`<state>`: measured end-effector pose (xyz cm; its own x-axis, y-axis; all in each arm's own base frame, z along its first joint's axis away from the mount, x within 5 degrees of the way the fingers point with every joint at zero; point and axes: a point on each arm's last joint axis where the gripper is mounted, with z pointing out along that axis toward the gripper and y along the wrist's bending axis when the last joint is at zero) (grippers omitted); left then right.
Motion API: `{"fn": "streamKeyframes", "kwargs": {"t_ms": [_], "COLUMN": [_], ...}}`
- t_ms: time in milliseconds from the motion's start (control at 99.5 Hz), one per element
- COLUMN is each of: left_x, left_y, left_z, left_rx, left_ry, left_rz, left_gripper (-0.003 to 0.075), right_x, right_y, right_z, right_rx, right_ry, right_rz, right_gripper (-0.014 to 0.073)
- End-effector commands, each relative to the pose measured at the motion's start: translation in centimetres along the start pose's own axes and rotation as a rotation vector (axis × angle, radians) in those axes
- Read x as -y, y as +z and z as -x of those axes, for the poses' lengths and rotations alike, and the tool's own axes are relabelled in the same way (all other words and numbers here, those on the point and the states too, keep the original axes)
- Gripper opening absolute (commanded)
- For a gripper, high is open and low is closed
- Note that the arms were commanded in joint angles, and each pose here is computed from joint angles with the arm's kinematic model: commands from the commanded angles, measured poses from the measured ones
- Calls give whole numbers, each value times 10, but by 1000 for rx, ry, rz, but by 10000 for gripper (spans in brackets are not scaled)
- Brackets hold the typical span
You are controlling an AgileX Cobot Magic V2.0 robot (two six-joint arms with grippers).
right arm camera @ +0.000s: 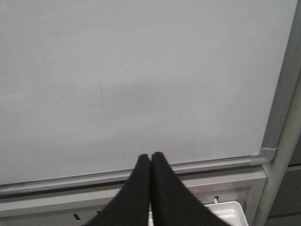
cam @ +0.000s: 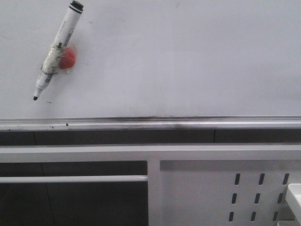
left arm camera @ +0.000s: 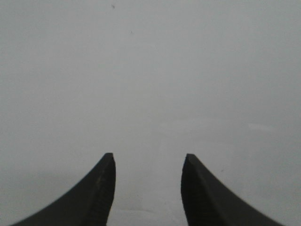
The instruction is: Write number 1 on whiteboard
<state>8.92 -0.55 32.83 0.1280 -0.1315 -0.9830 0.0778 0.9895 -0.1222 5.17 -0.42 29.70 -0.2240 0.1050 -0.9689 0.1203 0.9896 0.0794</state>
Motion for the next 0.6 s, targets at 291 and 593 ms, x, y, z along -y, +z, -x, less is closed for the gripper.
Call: {"fn": "streamKeyframes", "kwargs": {"t_ms": [291, 593], "left_x": [50, 97], "left_y": [28, 50], "left_z": [-17, -56], "left_rx": [-44, -186], "left_ry": [481, 398], "left_rz": [-432, -668], "left_gripper": [317, 316], "right_x": [-6, -9], "right_y": [16, 24], "right_z": [8, 4], "right_rx": [-77, -142], "right_ry": [78, 38], "right_rz": [53, 92], "right_gripper": [-69, -69]}}
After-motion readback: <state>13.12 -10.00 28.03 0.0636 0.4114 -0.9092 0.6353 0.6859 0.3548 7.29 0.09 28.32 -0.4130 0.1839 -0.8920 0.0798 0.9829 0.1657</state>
